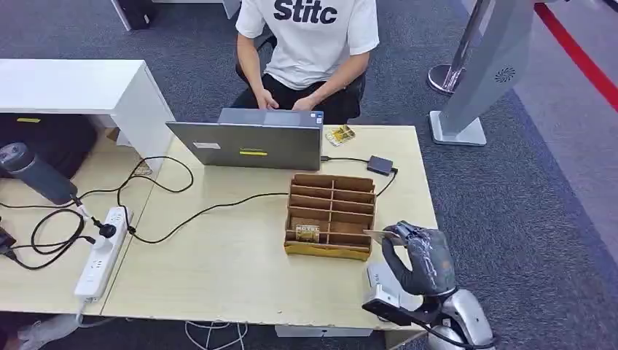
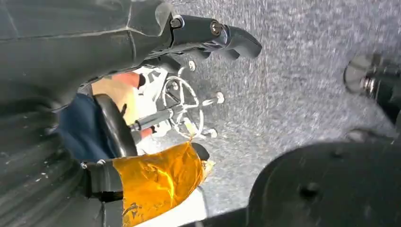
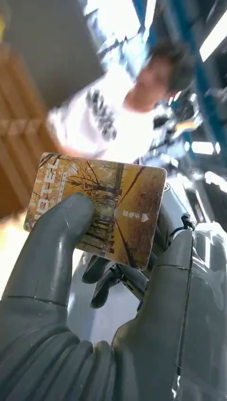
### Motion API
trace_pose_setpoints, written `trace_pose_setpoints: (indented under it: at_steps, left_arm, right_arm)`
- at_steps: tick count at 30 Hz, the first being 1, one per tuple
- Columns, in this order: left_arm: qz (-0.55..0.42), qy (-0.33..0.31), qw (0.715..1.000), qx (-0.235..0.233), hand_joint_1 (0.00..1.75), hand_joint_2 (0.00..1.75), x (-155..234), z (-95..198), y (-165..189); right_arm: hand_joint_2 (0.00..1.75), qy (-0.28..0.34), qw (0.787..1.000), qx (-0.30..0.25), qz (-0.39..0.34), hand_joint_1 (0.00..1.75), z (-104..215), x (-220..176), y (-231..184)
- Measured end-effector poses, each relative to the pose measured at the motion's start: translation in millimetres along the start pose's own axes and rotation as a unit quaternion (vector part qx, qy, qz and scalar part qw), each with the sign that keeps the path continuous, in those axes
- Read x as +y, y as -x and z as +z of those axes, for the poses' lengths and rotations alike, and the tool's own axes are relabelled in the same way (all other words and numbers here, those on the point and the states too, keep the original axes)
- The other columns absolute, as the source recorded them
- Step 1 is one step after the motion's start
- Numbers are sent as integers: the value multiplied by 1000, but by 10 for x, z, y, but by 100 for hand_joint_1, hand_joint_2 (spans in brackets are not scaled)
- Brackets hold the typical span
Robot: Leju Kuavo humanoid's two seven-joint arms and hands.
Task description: Pass the card to the sensor for recognition and then transmit it.
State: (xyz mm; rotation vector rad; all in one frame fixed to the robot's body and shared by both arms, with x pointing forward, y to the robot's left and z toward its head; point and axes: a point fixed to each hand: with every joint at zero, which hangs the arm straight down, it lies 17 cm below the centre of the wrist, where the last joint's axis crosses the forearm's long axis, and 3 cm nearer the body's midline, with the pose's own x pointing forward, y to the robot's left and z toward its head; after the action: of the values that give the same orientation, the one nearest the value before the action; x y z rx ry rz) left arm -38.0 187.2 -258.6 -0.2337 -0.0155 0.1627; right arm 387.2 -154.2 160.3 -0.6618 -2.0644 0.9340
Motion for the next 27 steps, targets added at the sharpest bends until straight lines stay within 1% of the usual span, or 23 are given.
trace_pose_setpoints:
  at_steps: [4, 7, 9, 12, 15, 17, 22, 27]
  left_arm:
    - [-20, 18, 1000, 5, 0, 175, -13, 36, 21]
    - [-44, 31, 998, 10, 0, 175, 9, 82, 42]
    - [-59, 35, 998, 12, 0, 175, 50, 114, 50]
    - [-73, 32, 997, 15, 0, 175, 137, 154, 60]
    - [-76, 29, 997, 17, 0, 175, 201, 189, 56]
    - [-76, 26, 997, 17, 0, 175, 230, 203, 49]
    - [-84, 21, 996, 17, 0, 175, 304, 237, 29]
    - [-92, 16, 995, 19, 0, 175, 360, 260, 5]
  right_arm:
    - [175, -4, 997, -62, -38, 175, -459, -116, -412]
    - [175, -34, 993, -105, -51, 175, -901, -97, -717]
    - [175, -45, 990, -122, -49, 175, -1222, -85, -892]
    - [175, -64, 987, -141, -50, 175, -1580, -20, -1115]
    - [175, -84, 985, -144, -51, 175, -1905, 73, -1282]
    - [175, -94, 985, -138, -51, 175, -2052, 123, -1319]
    - [175, -123, 985, -116, -37, 175, -2331, 286, -1348]
    - [175, -153, 984, -85, -13, 175, -2521, 461, -1277]
